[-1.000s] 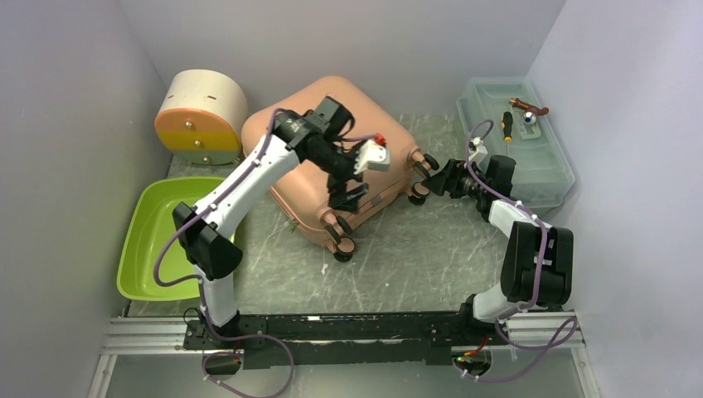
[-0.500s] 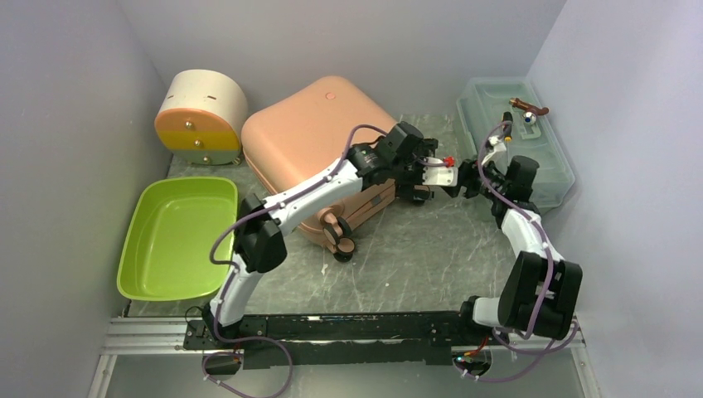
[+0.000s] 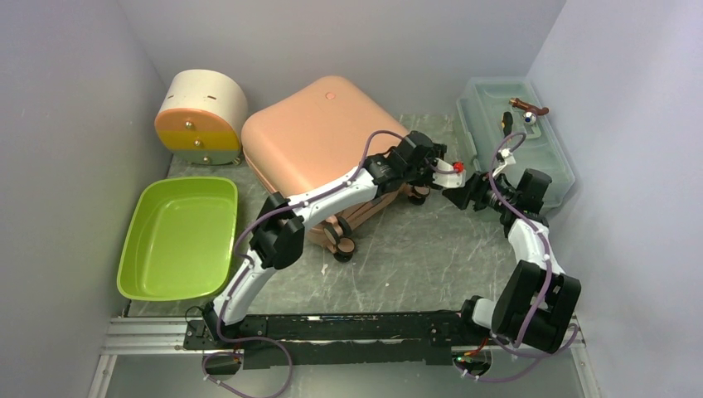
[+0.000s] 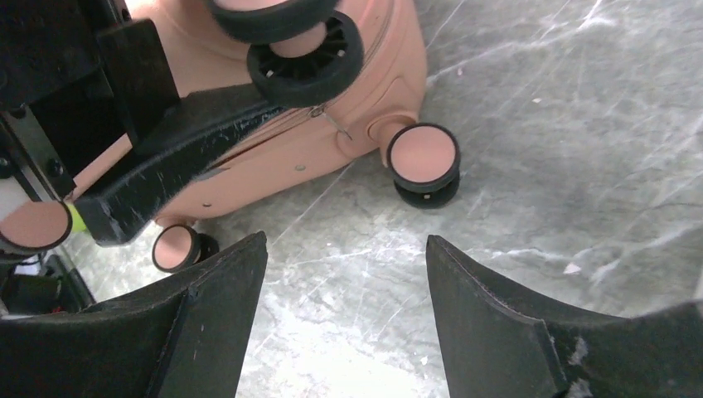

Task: Open, take out, and arrange the luggage
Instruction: Pick up the wheels of luggage from the luggage.

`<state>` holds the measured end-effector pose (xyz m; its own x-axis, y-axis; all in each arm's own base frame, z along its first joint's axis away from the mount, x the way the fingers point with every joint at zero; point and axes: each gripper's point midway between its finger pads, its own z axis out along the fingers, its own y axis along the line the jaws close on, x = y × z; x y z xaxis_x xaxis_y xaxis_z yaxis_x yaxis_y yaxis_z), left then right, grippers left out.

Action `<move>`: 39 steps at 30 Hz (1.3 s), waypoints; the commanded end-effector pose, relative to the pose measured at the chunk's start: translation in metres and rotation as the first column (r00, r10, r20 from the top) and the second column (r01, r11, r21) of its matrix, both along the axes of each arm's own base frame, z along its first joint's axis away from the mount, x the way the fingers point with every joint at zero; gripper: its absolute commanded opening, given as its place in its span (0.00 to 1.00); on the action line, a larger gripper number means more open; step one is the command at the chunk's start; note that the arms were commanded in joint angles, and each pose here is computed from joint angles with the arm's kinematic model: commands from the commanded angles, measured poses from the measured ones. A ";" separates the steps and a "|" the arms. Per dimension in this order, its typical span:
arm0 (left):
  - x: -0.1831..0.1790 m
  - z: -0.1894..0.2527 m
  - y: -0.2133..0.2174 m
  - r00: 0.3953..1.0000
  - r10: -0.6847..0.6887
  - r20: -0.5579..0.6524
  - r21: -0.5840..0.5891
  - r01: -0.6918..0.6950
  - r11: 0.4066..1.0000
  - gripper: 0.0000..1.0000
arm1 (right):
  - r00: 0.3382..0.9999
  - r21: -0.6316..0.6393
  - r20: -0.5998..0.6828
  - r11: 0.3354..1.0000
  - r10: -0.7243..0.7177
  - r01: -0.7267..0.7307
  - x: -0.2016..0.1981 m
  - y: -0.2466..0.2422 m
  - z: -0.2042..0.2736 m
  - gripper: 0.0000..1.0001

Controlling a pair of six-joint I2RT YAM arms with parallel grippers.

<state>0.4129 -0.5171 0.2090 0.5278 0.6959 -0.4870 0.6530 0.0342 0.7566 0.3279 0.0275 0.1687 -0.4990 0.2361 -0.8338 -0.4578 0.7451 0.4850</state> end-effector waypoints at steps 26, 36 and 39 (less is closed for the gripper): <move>-0.026 0.122 0.053 0.945 0.260 -0.198 -0.291 -0.310 0.905 0.01 | 0.958 0.132 -0.043 0.952 0.283 -0.276 0.070 0.079 -0.040 0.75; -0.032 0.164 0.067 0.946 0.233 -0.224 -0.361 -0.303 0.882 0.00 | 0.888 0.053 0.158 0.895 0.431 -0.443 0.051 0.113 -0.018 0.74; -0.032 0.174 0.075 0.943 0.223 -0.246 -0.378 -0.306 0.874 0.00 | 0.866 -0.040 0.222 0.892 0.448 -0.450 0.048 0.123 -0.017 0.76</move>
